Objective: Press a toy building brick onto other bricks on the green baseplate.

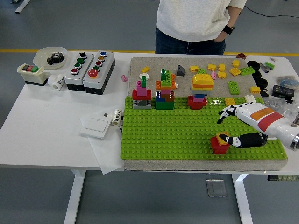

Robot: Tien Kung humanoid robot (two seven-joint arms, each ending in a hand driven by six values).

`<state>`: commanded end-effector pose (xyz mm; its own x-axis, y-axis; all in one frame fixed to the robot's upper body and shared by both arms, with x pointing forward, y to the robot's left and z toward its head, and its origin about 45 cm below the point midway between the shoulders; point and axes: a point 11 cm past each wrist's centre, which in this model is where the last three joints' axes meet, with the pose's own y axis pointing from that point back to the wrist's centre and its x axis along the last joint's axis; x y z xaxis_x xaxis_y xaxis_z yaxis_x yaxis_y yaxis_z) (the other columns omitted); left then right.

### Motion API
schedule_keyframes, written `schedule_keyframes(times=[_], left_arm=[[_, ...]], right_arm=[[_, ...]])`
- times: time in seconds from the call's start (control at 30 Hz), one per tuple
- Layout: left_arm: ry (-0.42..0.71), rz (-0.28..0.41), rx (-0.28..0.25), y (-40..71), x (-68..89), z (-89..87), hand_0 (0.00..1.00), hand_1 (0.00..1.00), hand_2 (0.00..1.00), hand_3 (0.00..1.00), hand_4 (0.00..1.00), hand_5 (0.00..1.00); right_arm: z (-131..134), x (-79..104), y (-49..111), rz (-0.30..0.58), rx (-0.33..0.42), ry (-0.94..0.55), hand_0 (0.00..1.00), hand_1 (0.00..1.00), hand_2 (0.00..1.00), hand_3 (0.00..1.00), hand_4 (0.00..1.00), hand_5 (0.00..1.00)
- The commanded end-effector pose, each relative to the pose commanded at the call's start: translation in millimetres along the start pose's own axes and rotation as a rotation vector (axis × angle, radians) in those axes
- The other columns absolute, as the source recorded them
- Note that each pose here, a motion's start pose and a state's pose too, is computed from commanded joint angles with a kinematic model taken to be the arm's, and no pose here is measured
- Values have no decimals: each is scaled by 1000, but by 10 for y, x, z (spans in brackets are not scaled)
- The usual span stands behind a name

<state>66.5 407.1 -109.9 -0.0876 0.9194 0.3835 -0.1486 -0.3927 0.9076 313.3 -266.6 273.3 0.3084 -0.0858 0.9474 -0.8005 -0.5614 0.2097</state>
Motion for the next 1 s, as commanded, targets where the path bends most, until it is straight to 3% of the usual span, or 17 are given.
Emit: schedule_keyframes(times=[0.4,1.0], left_arm=[[1,-1,-2,0,-1,4,800,886,900,753,788,763],[3,-1,-3,0,2,7,799,885,901,754,788,764]], right_arm=[[-21,-101,64,-6,36,33,726,701,738,588,686,552],[-15,-258,91,-95,33,72,716,689,726,571,684,529]])
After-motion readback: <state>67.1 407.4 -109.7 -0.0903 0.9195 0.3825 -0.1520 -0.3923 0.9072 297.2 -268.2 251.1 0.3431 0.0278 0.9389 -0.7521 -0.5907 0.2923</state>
